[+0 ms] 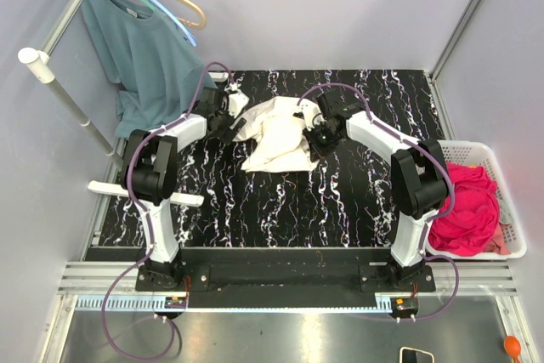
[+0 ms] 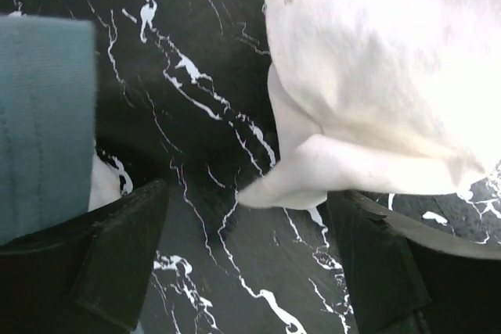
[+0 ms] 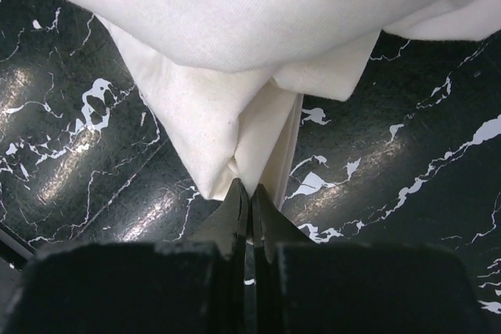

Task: Fold and stack the t-shirts
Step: Flatten the tshirt out

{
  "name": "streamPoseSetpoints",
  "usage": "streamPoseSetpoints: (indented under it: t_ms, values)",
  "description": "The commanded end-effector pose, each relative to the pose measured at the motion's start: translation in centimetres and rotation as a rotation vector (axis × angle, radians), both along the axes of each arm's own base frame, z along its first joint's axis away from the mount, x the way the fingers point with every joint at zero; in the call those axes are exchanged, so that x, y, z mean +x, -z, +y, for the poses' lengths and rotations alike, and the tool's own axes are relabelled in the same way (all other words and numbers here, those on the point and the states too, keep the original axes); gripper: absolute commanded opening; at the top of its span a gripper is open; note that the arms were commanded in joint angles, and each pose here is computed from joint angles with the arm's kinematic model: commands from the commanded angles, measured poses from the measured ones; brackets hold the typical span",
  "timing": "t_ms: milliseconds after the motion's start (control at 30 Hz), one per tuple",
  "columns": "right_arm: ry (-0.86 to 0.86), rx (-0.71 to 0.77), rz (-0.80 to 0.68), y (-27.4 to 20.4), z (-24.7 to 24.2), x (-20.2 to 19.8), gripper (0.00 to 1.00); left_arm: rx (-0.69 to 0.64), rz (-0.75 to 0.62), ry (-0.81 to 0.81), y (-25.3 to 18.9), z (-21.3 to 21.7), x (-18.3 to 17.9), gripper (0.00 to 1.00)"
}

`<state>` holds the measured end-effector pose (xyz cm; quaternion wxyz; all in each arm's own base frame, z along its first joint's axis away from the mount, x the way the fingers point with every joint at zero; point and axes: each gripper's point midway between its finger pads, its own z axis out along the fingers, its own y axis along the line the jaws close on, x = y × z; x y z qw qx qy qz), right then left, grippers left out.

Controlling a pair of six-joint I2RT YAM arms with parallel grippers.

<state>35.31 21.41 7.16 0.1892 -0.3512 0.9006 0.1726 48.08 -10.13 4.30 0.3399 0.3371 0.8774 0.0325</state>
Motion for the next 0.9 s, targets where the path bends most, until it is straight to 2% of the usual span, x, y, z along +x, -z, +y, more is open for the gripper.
streamPoseSetpoints:
  t_ms: [0,300,433,467,500,567,667,800,833,867]
  values:
    - [-0.002,-0.028,-0.013,-0.7,-0.6,-0.5,0.0,-0.067,0.002,0.06,-0.4,-1.7,1.0,0.83]
    - [0.002,-0.04,-0.017,-0.9,-0.7,-0.2,0.0,-0.142,0.094,0.14,-0.1,-3.8,-0.5,0.74]
    - [0.003,-0.047,-0.012,-0.7,-0.8,-0.3,0.0,-0.123,0.112,0.167,0.2,-3.8,-0.7,0.57]
    - [0.005,-0.047,-0.012,-0.7,-0.8,-0.3,0.0,-0.117,0.118,0.167,0.3,-3.7,-0.8,0.45]
    - [0.005,-0.046,-0.011,-0.7,-0.8,-0.4,0.0,-0.112,0.13,0.168,0.5,-3.6,-1.0,0.39]
    - [0.006,-0.053,-0.007,-0.5,-0.9,-0.4,0.0,-0.098,0.132,0.175,0.5,-3.4,-1.1,0.19]
    - [0.014,-0.068,-0.018,-0.5,-1.2,-0.2,0.0,-0.081,0.135,0.168,0.5,-3.0,-1.4,0.0]
    - [0.055,-0.138,-0.108,-2.1,-2.6,1.2,0.0,-0.053,0.09,0.118,-1.6,-2.0,-1.4,0.0]
    - [0.087,-0.199,-0.153,-2.6,-3.9,1.9,0.0,-0.046,0.074,0.076,-2.4,-1.5,-1.3,0.0]
    - [0.1,-0.219,-0.217,-4.3,-4.5,2.7,0.0,-0.054,0.02,0.058,-4.9,-1.3,-1.2,0.0]
